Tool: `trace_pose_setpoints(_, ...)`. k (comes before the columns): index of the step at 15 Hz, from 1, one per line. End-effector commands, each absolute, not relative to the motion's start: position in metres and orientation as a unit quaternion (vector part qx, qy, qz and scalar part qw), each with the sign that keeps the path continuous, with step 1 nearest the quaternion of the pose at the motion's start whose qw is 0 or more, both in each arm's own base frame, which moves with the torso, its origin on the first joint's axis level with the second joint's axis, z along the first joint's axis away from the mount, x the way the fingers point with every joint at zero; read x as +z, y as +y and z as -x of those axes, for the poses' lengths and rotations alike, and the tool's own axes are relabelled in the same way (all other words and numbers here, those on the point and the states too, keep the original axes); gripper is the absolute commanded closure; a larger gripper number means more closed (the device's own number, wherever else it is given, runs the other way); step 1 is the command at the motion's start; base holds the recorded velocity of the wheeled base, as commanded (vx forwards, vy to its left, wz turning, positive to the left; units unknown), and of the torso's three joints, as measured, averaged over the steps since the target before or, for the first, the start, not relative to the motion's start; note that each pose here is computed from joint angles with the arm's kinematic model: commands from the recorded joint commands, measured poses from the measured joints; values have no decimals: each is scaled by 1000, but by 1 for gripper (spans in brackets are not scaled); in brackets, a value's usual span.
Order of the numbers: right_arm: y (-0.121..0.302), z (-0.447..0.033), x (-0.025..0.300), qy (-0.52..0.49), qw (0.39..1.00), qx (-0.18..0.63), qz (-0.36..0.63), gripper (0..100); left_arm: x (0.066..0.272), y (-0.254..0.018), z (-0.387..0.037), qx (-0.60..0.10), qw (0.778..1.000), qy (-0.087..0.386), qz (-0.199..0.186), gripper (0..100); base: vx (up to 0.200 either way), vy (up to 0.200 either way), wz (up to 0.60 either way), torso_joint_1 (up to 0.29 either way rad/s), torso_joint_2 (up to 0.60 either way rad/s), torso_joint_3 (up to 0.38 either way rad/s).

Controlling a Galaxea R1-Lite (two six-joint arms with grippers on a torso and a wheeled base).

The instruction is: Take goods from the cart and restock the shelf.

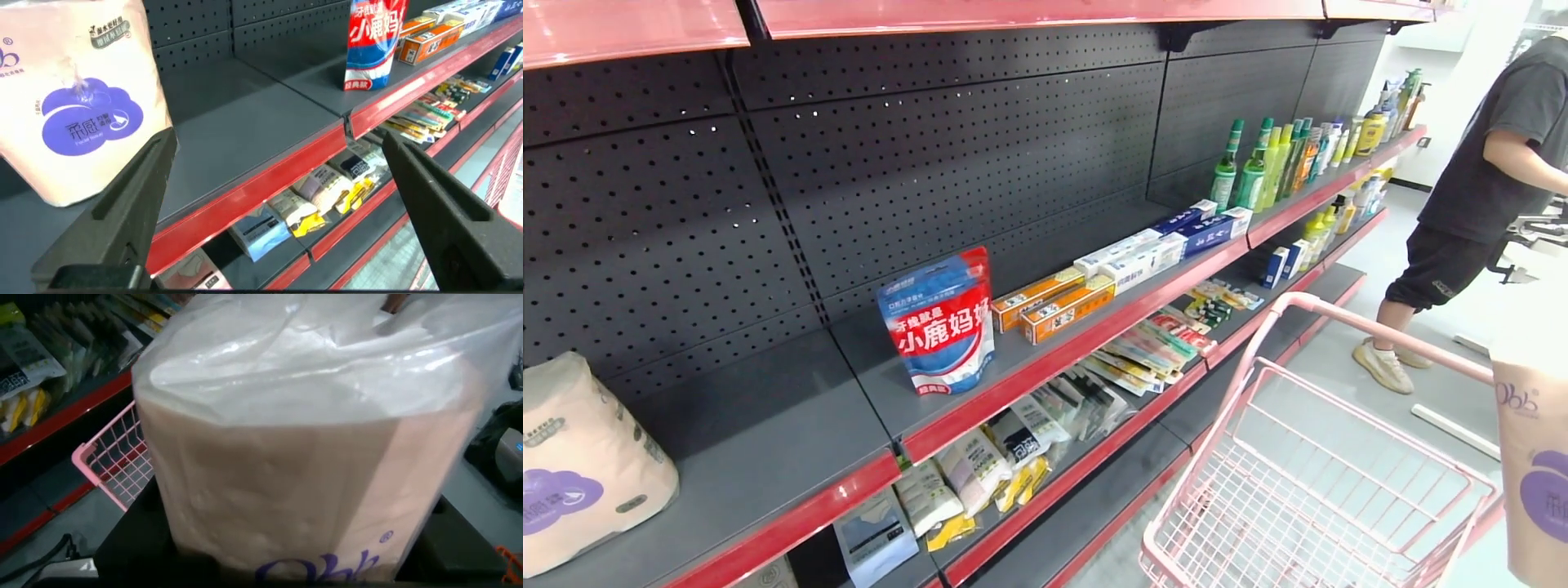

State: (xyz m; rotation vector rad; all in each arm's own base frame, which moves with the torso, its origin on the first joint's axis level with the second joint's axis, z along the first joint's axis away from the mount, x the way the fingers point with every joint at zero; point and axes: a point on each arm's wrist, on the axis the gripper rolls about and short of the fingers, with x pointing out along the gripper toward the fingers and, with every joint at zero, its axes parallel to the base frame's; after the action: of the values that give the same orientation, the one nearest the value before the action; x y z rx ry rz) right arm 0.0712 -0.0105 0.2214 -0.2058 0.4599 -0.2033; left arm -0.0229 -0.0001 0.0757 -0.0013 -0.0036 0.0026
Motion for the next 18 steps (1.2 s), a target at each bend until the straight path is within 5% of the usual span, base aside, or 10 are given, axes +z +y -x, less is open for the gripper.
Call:
trace_pose_setpoints(1,-11,-74,221,232,962,-100,102,100,76,0,23,2,1000,-2,1,0,0,0,0,0,0,0)
trace_pose_setpoints(18,-10,-69,214,234,961,-98,106,100,76,0,23,2,1000,-2,1,0,0,0,600,4,0,2)
